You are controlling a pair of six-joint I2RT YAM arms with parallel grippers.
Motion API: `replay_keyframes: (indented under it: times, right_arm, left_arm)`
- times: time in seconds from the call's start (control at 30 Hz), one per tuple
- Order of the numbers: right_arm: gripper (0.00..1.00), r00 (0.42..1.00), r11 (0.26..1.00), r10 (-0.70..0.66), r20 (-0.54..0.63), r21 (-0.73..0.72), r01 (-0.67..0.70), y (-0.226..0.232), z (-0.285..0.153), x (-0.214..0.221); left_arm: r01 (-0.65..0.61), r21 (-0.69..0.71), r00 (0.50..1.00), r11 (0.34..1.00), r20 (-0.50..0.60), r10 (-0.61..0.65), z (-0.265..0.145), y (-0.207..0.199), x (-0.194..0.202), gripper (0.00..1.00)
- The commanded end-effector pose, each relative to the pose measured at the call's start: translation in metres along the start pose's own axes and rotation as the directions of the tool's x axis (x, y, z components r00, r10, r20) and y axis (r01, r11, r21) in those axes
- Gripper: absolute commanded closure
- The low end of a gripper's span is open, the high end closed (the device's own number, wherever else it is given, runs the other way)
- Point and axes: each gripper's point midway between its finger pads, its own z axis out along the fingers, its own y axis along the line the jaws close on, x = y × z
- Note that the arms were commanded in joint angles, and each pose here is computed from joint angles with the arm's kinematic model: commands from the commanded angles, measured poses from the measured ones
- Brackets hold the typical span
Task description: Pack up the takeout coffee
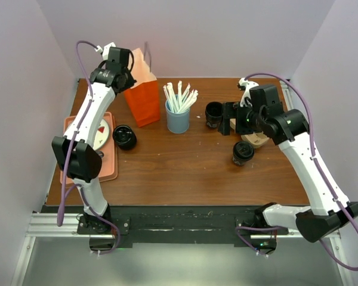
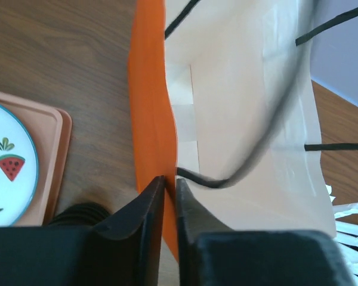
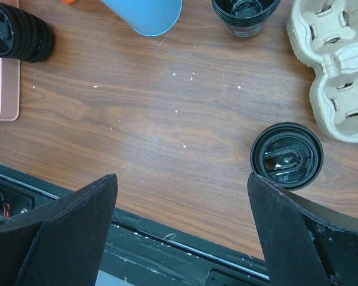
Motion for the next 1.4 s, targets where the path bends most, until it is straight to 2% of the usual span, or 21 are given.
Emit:
replay_keyframes:
  times: [0.0,0.03,0.23,0.33,0.5,0.6,0.63,0.7,0.73,0.8,0.83,0.87,0.93,1.07,1.1,1.17,1.2,1.27,1.37]
  right_arm:
    - [0.06,0.999,1.0,-0.025,0.032,-0.003,0.025,0.003,-0.007,-0.011]
    - [0.07,0.999,1.0,-0.023,0.031,-0.004,0.023,0.003,-0.006,-0.012]
    - [0.07,0.999,1.0,-0.016,0.045,-0.012,0.017,0.006,-0.01,-0.017]
    - [0.06,0.998,1.0,-0.008,0.063,-0.015,0.009,0.008,-0.014,-0.026]
    - [0.06,0.995,1.0,0.016,0.1,-0.012,-0.015,0.011,-0.024,-0.04]
    - [0.06,0.991,0.999,0.036,0.131,-0.007,-0.035,0.011,-0.033,-0.048]
    - [0.06,0.988,0.999,0.04,0.15,0.007,-0.041,0.009,-0.036,-0.051]
    - [0.06,0.981,0.998,0.055,0.185,0.033,-0.062,0.004,-0.04,-0.056]
    - [0.05,0.972,0.997,0.062,0.226,0.036,-0.072,0.002,-0.046,-0.061]
    - [0.05,0.964,0.992,0.086,0.252,0.068,-0.107,-0.005,-0.046,-0.059]
    - [0.05,0.955,0.991,0.094,0.282,0.061,-0.115,-0.005,-0.052,-0.062]
    - [0.05,0.952,0.99,0.1,0.29,0.064,-0.123,-0.006,-0.052,-0.062]
    - [0.05,0.939,0.986,0.118,0.322,0.078,-0.151,-0.011,-0.057,-0.066]
    - [0.05,0.919,0.983,0.121,0.375,0.086,-0.165,-0.014,-0.069,-0.074]
    - [0.05,0.917,0.982,0.123,0.379,0.086,-0.167,-0.014,-0.069,-0.075]
    - [0.05,0.923,0.982,0.125,0.364,0.085,-0.167,-0.014,-0.064,-0.072]
    - [0.05,0.924,0.983,0.126,0.361,0.082,-0.166,-0.013,-0.063,-0.071]
    - [0.05,0.928,0.981,0.138,0.346,0.079,-0.176,-0.013,-0.059,-0.067]
    - [0.05,0.931,0.983,0.136,0.338,0.073,-0.17,-0.011,-0.057,-0.065]
  left_arm:
    - [0.008,0.072,0.984,0.997,0.178,-0.021,-0.035,-0.013,-0.064,0.95]
    - [-0.011,0.076,0.98,0.997,0.198,-0.004,-0.041,-0.014,-0.071,0.99]
    - [-0.035,0.152,0.948,0.988,0.317,-0.015,-0.094,-0.022,-0.115,1.0]
    - [-0.056,0.239,0.942,0.969,0.333,-0.028,-0.126,-0.029,-0.122,1.0]
    - [-0.115,0.377,0.955,0.919,0.298,-0.003,-0.172,-0.034,-0.105,1.0]
    - [-0.185,0.454,0.962,0.872,0.266,0.065,-0.202,-0.032,-0.084,1.0]
    - [-0.225,0.504,0.957,0.834,0.277,0.091,-0.225,-0.032,-0.079,1.0]
    - [-0.249,0.55,0.958,0.797,0.261,0.118,-0.236,-0.029,-0.06,1.0]
    - [-0.273,0.615,0.951,0.74,0.29,0.11,-0.264,-0.03,-0.056,1.0]
    - [-0.28,0.666,0.957,0.691,0.249,0.148,-0.268,-0.028,-0.03,1.0]
    - [-0.3,0.729,0.953,0.615,0.249,0.17,-0.287,-0.032,-0.017,1.0]
    - [-0.284,0.754,0.958,0.593,0.199,0.205,-0.279,-0.031,0.004,1.0]
    - [-0.272,0.808,0.955,0.523,0.162,0.248,-0.289,-0.032,0.028,1.0]
    - [-0.245,0.834,0.936,0.494,0.069,0.346,-0.275,-0.028,0.079,1.0]
    - [-0.262,0.844,0.922,0.468,0.075,0.381,-0.276,-0.031,0.091,1.0]
    - [-0.275,0.835,0.906,0.477,0.058,0.42,-0.261,-0.03,0.111,1.0]
    - [-0.291,0.841,0.893,0.457,0.068,0.445,-0.258,-0.036,0.119,1.0]
    - [-0.309,0.836,0.881,0.453,0.073,0.467,-0.25,-0.042,0.124,1.0]
    - [-0.333,0.85,0.854,0.409,0.087,0.513,-0.246,-0.056,0.127,1.0]
